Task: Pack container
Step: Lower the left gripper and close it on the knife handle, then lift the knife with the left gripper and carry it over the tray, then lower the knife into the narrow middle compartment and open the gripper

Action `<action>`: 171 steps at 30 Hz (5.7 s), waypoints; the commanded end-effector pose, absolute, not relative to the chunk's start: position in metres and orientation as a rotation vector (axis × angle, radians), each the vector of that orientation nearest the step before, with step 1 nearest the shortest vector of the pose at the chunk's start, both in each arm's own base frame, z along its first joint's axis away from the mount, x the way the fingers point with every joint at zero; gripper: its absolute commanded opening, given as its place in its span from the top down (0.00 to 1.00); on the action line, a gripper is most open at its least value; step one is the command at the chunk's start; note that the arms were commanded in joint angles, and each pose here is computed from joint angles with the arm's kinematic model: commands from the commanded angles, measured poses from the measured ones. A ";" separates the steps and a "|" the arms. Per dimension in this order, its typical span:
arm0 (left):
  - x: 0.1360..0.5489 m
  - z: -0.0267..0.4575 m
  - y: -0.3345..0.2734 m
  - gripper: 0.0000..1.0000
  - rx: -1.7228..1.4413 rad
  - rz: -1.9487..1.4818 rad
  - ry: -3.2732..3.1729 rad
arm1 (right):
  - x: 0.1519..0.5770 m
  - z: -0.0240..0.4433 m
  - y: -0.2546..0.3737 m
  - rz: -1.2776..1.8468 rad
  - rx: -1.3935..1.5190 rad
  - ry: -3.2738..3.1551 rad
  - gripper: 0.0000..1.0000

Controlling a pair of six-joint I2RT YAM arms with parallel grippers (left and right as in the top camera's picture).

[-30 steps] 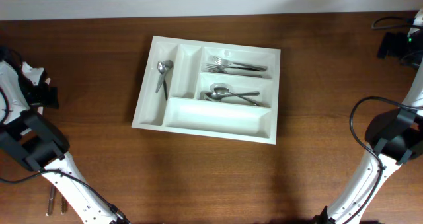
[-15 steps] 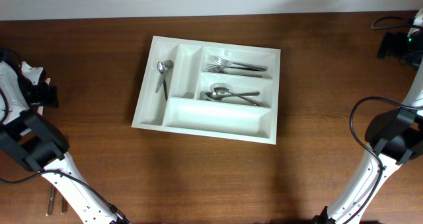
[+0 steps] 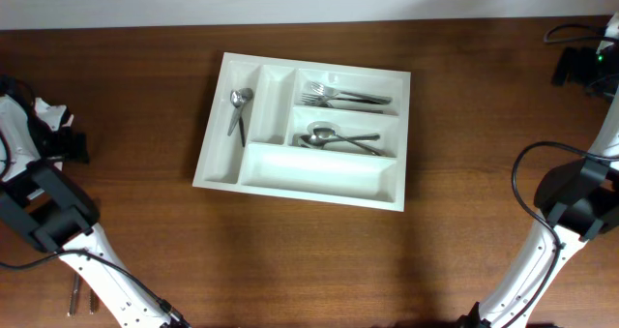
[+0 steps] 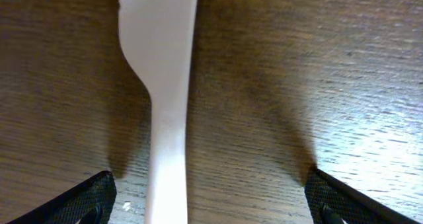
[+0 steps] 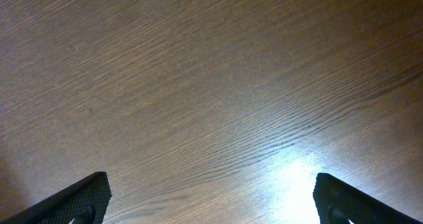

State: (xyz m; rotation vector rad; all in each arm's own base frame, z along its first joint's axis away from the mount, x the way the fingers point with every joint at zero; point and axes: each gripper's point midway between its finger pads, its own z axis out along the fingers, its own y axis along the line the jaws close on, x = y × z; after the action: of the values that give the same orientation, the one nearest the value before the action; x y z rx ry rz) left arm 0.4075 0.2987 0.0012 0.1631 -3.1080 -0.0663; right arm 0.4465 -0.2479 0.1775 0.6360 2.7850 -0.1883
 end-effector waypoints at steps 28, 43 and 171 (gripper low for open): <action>0.416 0.005 0.304 0.82 0.164 -0.034 -3.178 | 0.448 0.174 -0.247 -0.191 0.643 2.789 0.01; 0.423 0.005 0.300 0.98 0.172 -0.046 -3.191 | 0.448 0.174 -0.247 -0.191 0.643 2.789 0.01; 0.487 0.064 -0.160 0.77 -0.283 0.126 -3.179 | 0.448 0.174 -0.247 -0.191 0.643 2.789 0.02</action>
State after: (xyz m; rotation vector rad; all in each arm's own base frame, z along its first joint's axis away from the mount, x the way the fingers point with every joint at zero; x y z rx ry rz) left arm 0.4877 -0.1559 0.0703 -0.2934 -3.1911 0.1119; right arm 0.4465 -0.2479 0.1775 0.6354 2.7851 -0.1884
